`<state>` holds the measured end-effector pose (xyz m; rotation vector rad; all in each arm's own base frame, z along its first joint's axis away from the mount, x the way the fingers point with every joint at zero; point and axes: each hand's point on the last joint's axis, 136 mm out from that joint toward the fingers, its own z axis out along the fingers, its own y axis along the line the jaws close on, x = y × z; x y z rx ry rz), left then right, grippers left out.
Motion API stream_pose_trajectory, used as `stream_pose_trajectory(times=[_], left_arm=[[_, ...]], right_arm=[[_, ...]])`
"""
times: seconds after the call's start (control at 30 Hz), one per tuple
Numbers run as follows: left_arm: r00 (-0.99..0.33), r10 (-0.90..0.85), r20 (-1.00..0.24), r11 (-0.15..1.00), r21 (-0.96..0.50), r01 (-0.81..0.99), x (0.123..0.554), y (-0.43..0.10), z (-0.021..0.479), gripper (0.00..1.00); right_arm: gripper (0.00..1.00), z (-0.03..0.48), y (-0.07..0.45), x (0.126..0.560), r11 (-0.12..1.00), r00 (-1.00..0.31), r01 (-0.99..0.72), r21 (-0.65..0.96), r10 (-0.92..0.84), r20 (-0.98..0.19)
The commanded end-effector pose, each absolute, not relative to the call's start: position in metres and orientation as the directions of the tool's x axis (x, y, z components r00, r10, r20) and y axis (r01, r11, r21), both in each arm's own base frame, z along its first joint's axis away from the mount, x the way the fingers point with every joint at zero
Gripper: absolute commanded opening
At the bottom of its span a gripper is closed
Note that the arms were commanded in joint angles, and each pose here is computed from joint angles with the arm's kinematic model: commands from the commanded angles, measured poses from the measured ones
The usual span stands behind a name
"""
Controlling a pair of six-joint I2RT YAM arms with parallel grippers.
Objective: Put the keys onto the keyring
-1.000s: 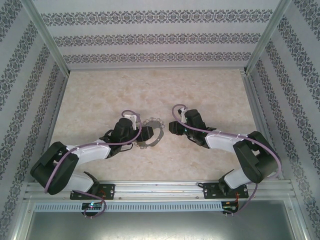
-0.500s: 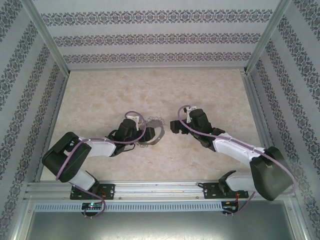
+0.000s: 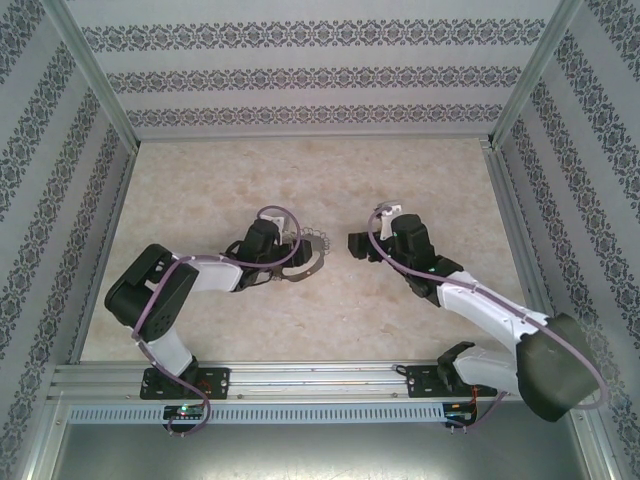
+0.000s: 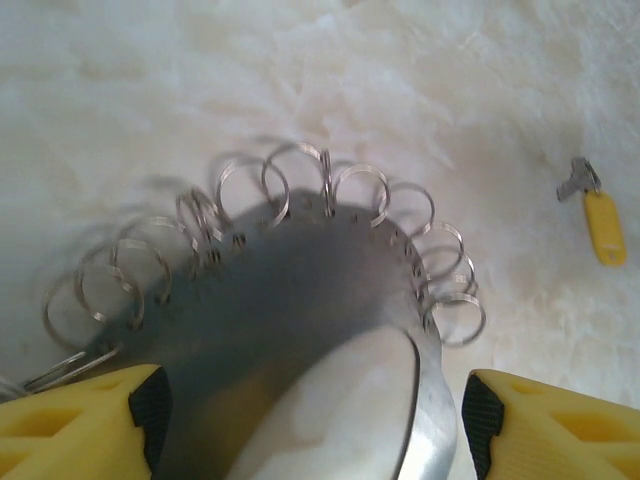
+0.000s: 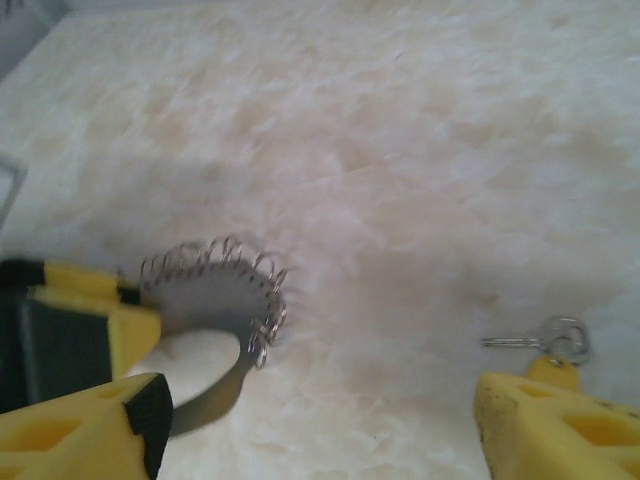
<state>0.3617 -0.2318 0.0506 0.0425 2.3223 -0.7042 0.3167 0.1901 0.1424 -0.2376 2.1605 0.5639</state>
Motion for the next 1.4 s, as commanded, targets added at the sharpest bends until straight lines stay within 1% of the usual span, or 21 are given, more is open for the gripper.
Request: stream_pose_trajectory(times=[0.0,0.1,0.23,0.37,0.5,0.57,0.77,1.03,1.37], left_arm=[[-0.733,-0.111,-0.671,0.859,-0.436,0.269,0.377,-0.232,0.063,0.78],[-0.709,-0.121,-0.695,0.828,-0.465,0.314,0.383,-0.24,0.087,0.79],[-0.685,-0.169,-0.708,0.765,-0.532,0.362,0.378,-0.249,0.125,0.8],[-0.66,-0.239,-0.712,0.705,-0.594,0.386,0.368,-0.251,0.157,0.82],[-0.637,-0.277,-0.719,0.691,-0.61,0.388,0.359,-0.245,0.176,0.82],[-0.626,-0.285,-0.725,0.696,-0.606,0.385,0.355,-0.24,0.182,0.83],[-0.593,-0.293,-0.75,0.716,-0.583,0.384,0.346,-0.228,0.195,0.84],[-0.582,-0.29,-0.76,0.72,-0.574,0.391,0.342,-0.225,0.199,0.85],[-0.579,-0.284,-0.764,0.721,-0.568,0.396,0.342,-0.225,0.198,0.86]], right_arm=[[0.69,0.127,0.218,0.309,0.801,-0.671,-0.447,0.398,-0.006,-0.741],[0.61,0.107,0.23,0.308,0.774,-0.723,-0.436,0.459,0.002,-0.691],[0.57,0.087,0.242,0.304,0.771,-0.755,-0.419,0.48,-0.002,-0.656],[0.5,0.071,0.253,0.305,0.769,-0.786,-0.397,0.502,-0.002,-0.618],[0.44,0.06,0.261,0.311,0.758,-0.815,-0.361,0.543,0.027,-0.579],[0.41,0.053,0.263,0.314,0.76,-0.825,-0.34,0.554,0.041,-0.564],[0.37,0.044,0.268,0.326,0.737,-0.84,-0.294,0.609,0.105,-0.532],[0.34,0.033,0.27,0.34,0.732,-0.848,-0.25,0.633,0.151,-0.509],[0.26,0.027,0.272,0.347,0.723,-0.855,-0.24,0.648,0.158,-0.493]])
